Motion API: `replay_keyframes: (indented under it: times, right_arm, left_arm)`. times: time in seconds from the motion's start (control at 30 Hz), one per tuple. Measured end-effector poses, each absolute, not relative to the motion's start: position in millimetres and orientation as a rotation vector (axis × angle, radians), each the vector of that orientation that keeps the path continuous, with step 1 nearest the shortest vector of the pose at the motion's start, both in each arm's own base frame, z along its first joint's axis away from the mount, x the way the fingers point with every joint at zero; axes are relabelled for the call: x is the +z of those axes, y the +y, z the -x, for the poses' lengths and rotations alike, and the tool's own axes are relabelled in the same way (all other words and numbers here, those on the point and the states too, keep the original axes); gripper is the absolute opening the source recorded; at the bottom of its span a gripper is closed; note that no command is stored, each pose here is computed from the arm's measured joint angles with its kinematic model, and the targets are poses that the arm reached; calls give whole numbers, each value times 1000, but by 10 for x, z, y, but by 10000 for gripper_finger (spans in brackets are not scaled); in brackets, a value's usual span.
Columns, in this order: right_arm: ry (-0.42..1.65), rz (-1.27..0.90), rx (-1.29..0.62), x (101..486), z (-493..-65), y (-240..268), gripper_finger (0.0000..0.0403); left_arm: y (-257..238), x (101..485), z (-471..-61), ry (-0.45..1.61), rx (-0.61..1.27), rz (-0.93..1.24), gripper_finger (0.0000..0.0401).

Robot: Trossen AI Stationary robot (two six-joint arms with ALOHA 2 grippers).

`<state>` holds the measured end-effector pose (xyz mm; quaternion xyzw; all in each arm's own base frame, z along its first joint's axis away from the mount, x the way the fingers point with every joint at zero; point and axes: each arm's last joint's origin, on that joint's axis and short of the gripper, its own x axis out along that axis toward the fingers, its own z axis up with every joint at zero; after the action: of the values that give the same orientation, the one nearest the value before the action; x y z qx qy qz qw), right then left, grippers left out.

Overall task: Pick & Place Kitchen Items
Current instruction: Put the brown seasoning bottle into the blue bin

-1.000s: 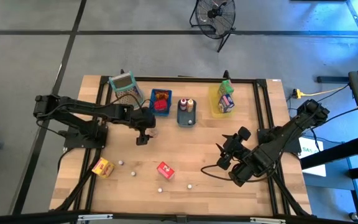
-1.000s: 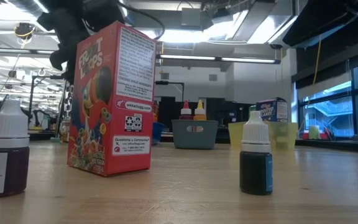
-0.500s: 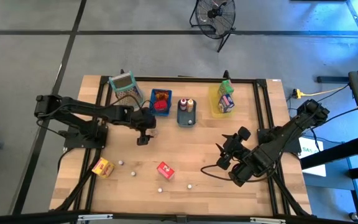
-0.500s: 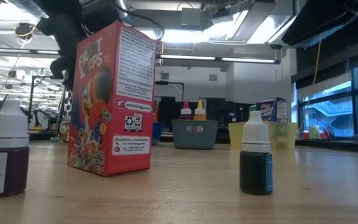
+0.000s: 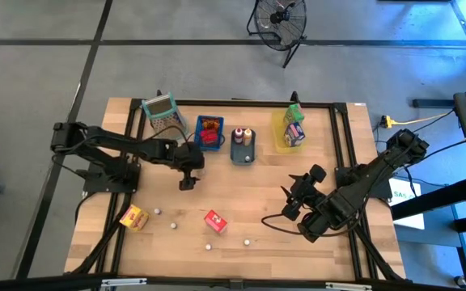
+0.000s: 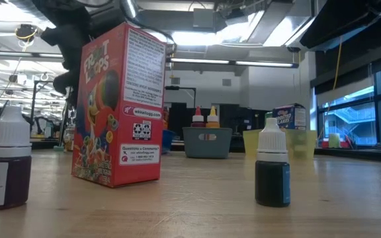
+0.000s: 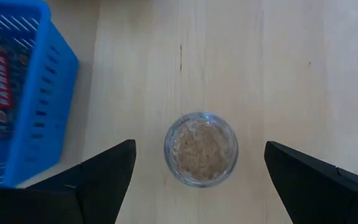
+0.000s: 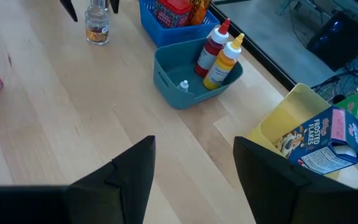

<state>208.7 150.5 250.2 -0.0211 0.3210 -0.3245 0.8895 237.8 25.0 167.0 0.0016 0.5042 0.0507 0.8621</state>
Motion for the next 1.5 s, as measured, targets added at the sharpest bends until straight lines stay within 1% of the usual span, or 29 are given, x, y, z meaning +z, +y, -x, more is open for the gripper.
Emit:
replay_keyframes:
  times: [0.37, 0.67, 0.9, 1.07, 1.5]
  right_arm:
    - [667, 46, -673, 2502, -2087, 1505, 218]
    - [667, 46, -673, 2502, -2087, 1505, 218]
    - [665, 47, -674, 2502, -2087, 1504, 218]
    - [665, 48, -674, 2502, -2087, 1504, 218]
    - [665, 48, -674, 2502, -2087, 1504, 218]
  left_arm:
    - [261, 1405, -2472, 1145, 114, 14, 352]
    - [262, 1414, -2485, 1129, 116, 13, 352]
    - [273, 1414, -2483, 1130, 152, 1, 349]
    - [273, 1414, -2483, 1129, 155, 10, 328]
    - [269, 1423, -2503, 1107, 141, 20, 254]
